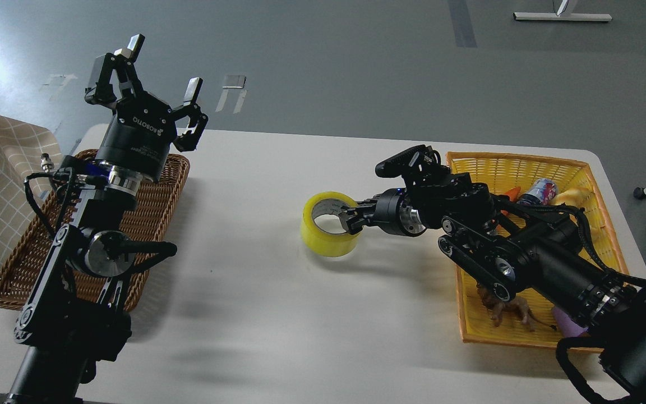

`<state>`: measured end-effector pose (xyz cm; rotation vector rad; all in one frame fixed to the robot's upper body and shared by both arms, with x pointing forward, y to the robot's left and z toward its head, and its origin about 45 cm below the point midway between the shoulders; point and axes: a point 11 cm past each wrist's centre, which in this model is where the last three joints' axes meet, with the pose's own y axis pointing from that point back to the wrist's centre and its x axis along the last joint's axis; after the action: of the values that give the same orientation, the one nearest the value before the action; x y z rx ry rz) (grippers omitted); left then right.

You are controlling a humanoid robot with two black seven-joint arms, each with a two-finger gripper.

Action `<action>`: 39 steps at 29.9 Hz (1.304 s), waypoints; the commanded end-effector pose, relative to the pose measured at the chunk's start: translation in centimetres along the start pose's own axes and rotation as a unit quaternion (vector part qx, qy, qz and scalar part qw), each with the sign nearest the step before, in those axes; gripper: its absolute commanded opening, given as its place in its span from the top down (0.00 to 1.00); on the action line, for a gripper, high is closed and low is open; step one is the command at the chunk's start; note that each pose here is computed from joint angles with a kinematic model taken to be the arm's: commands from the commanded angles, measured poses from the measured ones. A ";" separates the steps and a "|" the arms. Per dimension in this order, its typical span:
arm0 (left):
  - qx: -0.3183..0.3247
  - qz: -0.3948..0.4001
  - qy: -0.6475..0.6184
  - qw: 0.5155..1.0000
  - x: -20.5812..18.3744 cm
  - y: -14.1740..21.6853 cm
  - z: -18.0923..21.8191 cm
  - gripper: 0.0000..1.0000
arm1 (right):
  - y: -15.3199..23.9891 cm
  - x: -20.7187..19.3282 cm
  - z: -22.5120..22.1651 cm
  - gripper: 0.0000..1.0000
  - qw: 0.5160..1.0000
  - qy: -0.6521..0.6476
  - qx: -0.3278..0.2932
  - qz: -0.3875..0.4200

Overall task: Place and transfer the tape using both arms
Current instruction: 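Carry the tape toward the table center and lower it down, then release the tape on the table and raise the right gripper away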

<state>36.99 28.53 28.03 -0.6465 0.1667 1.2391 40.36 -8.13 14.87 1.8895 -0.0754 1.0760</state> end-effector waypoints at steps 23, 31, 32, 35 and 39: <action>-0.006 0.003 -0.004 1.000 0.4 0.1 0.7 0.01 | 1.8 5.1 -0.8 0.00 0.982 -0.038 0.029 0.181; 0.028 -0.007 -0.034 0.999 1.0 0.0 1.0 0.01 | 6.4 9.8 -6.1 0.00 0.936 -0.109 0.153 0.297; 0.041 -0.012 -0.039 0.998 0.8 -0.3 1.0 0.01 | 7.6 10.6 -7.2 0.00 0.917 -0.155 0.196 0.312; 0.061 -0.029 -0.048 0.997 0.1 -0.8 1.4 0.01 | 11.4 12.0 -6.5 0.00 0.871 -0.250 0.270 0.327; 0.060 -0.044 -0.051 0.996 -0.3 -1.0 1.7 0.01 | 16.2 13.0 -4.6 0.00 0.803 -0.353 0.344 0.336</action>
<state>37.41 29.26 29.64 -0.4833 0.1317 1.1849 38.35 -6.80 33.29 2.8029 -0.8755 0.9879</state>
